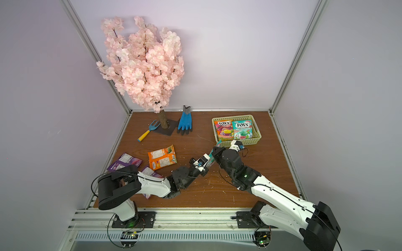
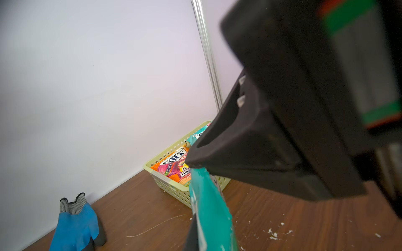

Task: Put the candies in the basket
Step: Pick up the candy at the center of the board.

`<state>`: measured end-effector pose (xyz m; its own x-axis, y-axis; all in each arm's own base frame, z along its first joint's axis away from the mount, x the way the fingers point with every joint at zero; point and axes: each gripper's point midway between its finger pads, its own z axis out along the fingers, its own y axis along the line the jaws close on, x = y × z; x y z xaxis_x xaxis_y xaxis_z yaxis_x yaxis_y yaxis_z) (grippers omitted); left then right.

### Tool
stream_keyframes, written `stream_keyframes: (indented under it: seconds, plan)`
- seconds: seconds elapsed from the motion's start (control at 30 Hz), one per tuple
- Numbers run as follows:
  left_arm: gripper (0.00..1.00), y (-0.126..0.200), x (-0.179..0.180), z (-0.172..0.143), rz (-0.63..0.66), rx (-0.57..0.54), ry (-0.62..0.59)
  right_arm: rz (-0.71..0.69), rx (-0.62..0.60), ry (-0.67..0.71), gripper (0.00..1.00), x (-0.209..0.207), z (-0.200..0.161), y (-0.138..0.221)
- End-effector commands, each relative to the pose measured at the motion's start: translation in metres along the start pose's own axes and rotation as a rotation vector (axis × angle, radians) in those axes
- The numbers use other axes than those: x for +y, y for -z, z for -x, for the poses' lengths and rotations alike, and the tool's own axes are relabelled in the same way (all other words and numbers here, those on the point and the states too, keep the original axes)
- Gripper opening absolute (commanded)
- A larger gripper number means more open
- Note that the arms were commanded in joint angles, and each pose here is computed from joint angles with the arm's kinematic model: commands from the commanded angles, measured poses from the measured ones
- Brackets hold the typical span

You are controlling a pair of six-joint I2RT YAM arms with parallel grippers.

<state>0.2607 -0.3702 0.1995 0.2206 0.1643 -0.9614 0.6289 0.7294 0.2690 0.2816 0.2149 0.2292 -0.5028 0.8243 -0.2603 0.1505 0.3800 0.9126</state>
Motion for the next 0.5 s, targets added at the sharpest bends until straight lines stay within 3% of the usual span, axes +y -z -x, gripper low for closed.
stream_keyframes:
  seconds: [0.0,0.07,0.13,0.2,0.27,0.47]
  plan:
    - [0.0,0.001,0.016,0.02,-0.033,-0.04,0.075,0.183,-0.069,0.108,0.07,0.049,0.015,0.01]
    - [0.0,0.001,0.026,0.03,-0.066,-0.051,0.121,0.2,-0.103,0.281,0.37,0.06,0.029,0.012]
    - [0.0,-0.002,0.037,0.036,-0.102,-0.037,0.153,0.23,-0.118,0.542,0.56,0.078,0.044,0.014]
    - [0.0,-0.007,0.042,0.043,-0.153,-0.018,0.176,0.171,-0.102,0.721,0.63,0.079,0.056,0.009]
    - [0.0,-0.015,0.05,0.051,-0.188,-0.003,0.203,0.103,-0.075,0.81,0.66,0.076,0.073,0.005]
    - [0.0,-0.052,0.086,0.083,-0.253,-0.012,0.392,-0.094,-0.201,0.9,0.76,0.062,0.124,0.024]
